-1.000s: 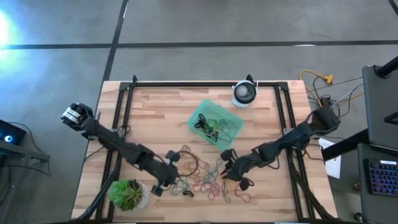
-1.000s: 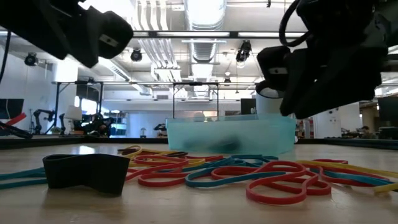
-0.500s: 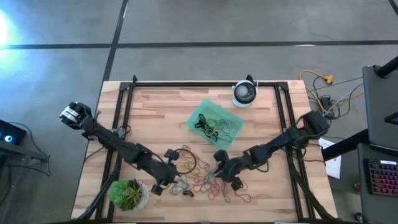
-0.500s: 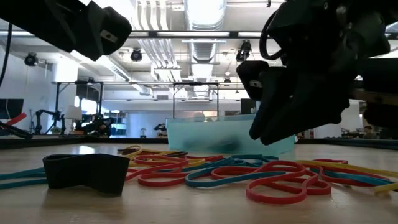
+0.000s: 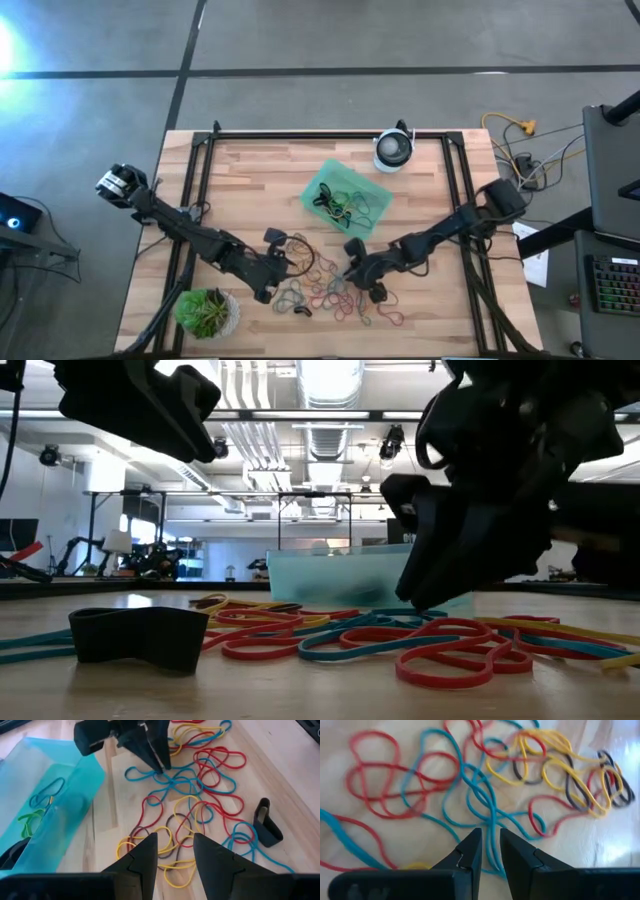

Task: Pick and place rubber bands into bin
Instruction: Put the blue rubber band into the blue bin

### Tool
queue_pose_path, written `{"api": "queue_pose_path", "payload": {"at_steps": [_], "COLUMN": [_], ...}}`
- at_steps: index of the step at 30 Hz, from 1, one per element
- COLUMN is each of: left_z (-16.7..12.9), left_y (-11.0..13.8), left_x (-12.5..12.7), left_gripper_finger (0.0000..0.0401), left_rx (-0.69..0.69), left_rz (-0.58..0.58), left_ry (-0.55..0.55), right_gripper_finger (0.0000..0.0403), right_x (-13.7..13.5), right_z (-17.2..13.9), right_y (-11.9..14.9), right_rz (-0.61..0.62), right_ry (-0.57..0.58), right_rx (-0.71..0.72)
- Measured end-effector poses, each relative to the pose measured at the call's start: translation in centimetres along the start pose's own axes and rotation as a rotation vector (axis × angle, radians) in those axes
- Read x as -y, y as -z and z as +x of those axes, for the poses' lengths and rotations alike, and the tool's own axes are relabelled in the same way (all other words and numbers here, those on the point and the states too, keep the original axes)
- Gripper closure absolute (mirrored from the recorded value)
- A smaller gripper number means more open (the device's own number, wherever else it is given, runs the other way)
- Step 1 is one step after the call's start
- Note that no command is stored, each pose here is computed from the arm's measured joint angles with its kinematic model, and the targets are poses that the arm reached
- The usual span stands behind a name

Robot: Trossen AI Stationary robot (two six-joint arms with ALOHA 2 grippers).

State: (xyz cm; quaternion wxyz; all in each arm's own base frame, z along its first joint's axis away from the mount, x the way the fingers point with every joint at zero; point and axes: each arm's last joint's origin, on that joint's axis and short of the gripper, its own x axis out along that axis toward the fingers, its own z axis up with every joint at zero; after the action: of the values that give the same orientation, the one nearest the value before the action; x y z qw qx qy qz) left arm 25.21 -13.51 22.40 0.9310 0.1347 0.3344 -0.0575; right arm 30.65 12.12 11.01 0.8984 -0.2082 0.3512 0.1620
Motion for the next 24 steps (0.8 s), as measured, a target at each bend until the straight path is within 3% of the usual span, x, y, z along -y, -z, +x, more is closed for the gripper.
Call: {"api": "queue_pose_path", "payload": {"at_steps": [11,18,24], "left_z": [0.0,0.0,-0.01], "left_y": [-0.01,-0.01,-0.02], "left_x": [0.0,0.0,-0.01], "left_gripper_finger": [0.029,0.029,0.029], "left_rx": [0.0,0.0,0.001], "left_rz": [0.0,0.0,0.021], "left_ry": [0.0,0.0,0.0], "right_gripper_finger": [0.0346,0.0388,0.0394], "right_x": [0.28,0.25,0.33], "right_z": [0.63,0.62,0.48], "right_y": [0.64,0.77,0.72], "right_rz": [0.023,0.032,0.034], "right_ry": [0.007,0.002,0.018], "right_rx": [-0.026,-0.039,-0.045]}}
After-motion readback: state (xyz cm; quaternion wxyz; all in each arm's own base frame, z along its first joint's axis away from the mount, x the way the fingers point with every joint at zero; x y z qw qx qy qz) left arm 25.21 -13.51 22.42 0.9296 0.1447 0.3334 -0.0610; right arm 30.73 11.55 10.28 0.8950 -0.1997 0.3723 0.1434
